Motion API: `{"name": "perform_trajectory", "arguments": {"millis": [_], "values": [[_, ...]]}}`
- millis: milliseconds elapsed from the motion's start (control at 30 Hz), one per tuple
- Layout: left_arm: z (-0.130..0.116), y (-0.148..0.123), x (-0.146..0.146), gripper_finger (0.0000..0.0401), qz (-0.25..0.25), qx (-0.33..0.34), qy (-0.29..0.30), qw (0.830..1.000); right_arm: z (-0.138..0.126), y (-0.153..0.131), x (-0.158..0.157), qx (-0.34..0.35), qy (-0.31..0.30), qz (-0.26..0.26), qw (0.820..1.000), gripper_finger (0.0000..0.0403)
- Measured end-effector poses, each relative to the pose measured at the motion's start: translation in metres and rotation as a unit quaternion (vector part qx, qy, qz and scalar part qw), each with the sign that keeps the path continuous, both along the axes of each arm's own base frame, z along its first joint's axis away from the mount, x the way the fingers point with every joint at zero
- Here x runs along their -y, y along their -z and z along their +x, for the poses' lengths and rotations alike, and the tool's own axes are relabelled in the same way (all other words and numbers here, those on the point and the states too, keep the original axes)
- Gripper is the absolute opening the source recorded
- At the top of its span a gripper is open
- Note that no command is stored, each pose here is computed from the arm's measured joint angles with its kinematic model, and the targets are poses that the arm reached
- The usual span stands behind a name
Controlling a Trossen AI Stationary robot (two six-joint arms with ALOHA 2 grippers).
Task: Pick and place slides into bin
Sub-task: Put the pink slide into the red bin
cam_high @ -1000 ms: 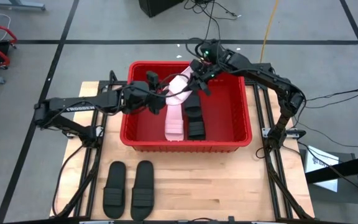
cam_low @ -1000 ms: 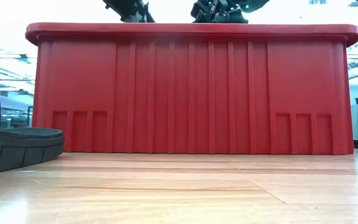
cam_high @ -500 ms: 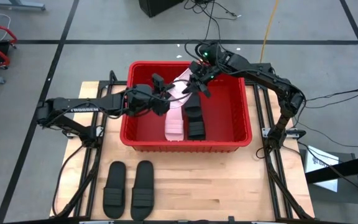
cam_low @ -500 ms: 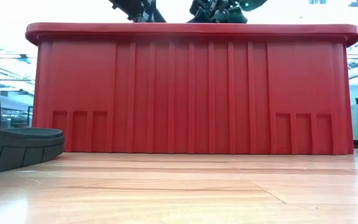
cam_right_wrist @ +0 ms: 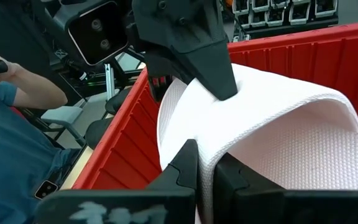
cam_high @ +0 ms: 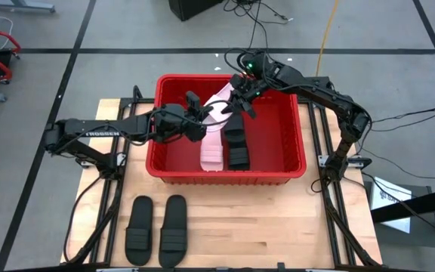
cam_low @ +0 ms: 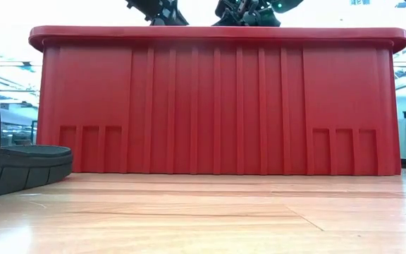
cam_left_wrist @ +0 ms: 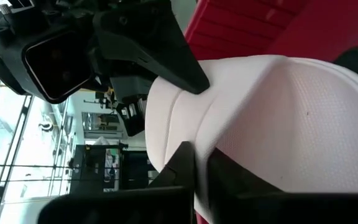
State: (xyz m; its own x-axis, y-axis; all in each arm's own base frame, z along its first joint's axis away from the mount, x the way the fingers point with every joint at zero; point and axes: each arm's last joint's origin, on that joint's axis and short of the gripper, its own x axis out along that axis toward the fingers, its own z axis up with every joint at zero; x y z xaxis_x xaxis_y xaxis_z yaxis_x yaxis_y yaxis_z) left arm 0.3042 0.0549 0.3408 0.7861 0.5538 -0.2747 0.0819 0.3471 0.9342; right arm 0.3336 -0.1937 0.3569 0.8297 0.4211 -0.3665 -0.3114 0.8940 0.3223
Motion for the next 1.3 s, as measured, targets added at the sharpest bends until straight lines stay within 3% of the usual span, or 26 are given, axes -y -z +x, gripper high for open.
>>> {"name": "perform_trajectory", "arguments": {"millis": [267,667,967,1300], "values": [[0.0,0.0,0.002,0.0007,-0.001,0.001,-0.004,1.0,0.0,0.0,0.0,0.004,-0.004,-0.009,1.0,0.0014],[0.0,0.001,0.004,0.0008,0.007,-0.005,-0.021,1.0,0.0,0.0,0.001,0.0,0.01,-0.022,1.0,0.0117],[-0.004,0.005,0.001,0.0003,0.006,-0.018,-0.08,0.997,-0.009,-0.002,0.016,-0.027,0.097,-0.072,0.992,0.015],[-0.009,0.014,0.001,0.0003,-0.057,-0.013,-0.135,0.989,-0.032,-0.019,0.029,-0.018,0.151,-0.096,0.984,0.0149]]}}
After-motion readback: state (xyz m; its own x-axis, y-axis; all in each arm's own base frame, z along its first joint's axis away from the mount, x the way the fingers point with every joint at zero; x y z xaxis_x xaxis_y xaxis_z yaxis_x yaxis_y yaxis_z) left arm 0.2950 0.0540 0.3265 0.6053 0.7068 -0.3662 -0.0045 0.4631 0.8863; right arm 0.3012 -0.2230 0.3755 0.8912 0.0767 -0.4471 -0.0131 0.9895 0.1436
